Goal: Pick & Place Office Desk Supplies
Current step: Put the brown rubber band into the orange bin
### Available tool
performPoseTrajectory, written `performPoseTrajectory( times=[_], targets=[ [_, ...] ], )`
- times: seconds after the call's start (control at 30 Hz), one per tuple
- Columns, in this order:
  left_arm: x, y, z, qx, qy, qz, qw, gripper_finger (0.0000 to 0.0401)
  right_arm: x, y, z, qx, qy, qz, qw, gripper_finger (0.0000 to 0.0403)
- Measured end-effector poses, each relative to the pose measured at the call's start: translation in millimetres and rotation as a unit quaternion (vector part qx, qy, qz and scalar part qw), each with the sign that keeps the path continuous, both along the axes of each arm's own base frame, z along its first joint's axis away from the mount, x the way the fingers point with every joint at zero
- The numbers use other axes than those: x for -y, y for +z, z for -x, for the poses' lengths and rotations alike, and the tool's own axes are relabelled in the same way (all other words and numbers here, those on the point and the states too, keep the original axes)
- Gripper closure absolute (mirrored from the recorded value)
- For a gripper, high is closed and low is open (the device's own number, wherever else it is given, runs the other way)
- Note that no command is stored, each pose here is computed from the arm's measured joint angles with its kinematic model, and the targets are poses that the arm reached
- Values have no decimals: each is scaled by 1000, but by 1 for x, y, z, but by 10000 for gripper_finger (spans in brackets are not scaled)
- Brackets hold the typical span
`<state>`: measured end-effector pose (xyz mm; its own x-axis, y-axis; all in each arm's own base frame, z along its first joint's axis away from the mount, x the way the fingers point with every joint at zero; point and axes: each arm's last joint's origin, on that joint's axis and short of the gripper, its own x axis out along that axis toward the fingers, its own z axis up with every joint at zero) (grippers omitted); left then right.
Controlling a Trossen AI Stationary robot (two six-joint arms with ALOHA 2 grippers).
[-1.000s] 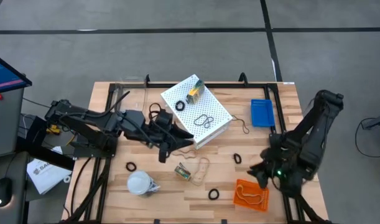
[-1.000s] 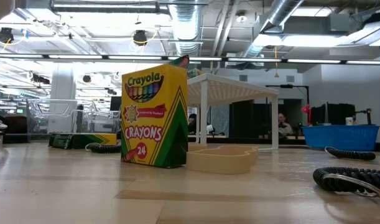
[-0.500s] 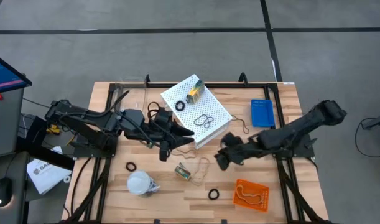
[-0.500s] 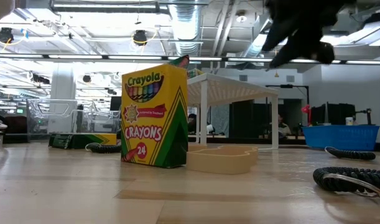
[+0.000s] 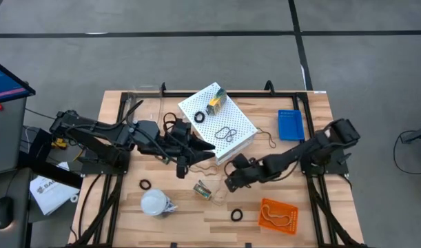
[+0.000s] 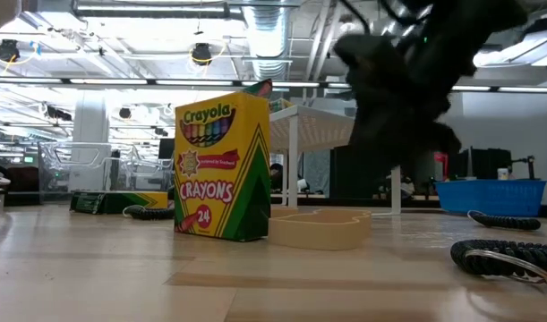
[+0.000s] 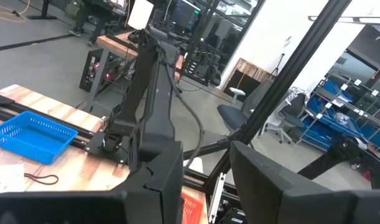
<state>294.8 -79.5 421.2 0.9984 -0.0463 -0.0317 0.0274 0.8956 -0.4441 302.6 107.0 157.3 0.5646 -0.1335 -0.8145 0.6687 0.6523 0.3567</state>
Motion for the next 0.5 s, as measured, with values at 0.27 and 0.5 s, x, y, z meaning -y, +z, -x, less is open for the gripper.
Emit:
performPoseTrajectory(
  times=[0.27, 0.5],
  targets=[
    [0, 2, 0, 9, 0, 6, 1000, 274, -7, -29, -10, -50, 24, 7, 998, 247],
    [0, 6, 0, 27, 0, 12, 1000, 274, -1, -40, -15, -75, 15, 11, 997, 255]
  ],
)
